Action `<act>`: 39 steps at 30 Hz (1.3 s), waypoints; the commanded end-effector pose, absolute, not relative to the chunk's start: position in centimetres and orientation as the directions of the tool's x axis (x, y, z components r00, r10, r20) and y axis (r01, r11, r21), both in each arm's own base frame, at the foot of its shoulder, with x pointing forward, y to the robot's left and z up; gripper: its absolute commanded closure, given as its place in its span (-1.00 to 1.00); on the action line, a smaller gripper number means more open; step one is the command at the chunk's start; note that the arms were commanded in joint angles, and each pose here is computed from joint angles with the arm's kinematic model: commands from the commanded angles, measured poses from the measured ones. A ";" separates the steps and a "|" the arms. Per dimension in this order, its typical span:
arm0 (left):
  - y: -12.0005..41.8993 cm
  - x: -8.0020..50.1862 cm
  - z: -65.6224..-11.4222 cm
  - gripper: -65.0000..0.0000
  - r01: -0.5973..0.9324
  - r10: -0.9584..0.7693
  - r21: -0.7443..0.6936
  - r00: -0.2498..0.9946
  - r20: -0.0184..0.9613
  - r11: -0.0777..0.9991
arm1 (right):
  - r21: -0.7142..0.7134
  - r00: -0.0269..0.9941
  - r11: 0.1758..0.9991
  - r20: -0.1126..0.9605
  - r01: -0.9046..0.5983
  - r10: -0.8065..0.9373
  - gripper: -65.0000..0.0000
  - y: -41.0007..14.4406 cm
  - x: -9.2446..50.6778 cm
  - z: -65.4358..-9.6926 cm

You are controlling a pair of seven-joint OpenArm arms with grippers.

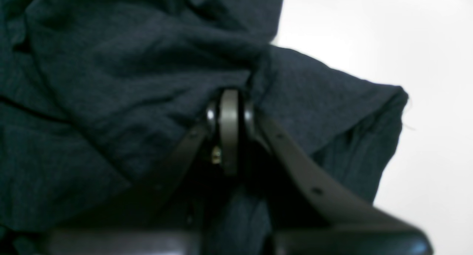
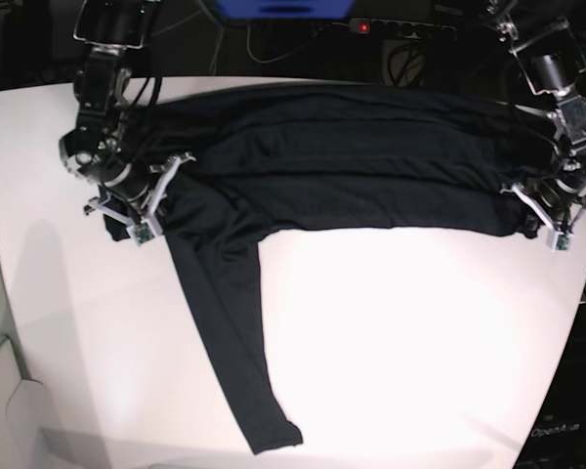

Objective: Fold the T-shirt properly
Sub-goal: 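Lower the folded edges onto the shirt and open both grippers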

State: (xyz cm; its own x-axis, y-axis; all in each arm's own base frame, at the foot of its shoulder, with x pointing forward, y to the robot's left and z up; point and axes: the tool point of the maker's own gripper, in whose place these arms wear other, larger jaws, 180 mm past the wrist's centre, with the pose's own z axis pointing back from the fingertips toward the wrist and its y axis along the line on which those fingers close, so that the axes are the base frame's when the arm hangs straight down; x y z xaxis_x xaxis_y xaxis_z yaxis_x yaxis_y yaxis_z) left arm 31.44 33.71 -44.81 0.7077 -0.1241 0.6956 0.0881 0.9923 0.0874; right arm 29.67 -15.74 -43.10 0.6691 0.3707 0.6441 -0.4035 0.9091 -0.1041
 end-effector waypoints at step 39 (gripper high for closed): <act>31.4 33.7 -45.9 1.00 0.150 -0.155 0.060 0.782 0.603 0.987 | -0.229 0.698 0.922 0.603 -0.311 0.385 1.00 -23.9 33.1 -41.0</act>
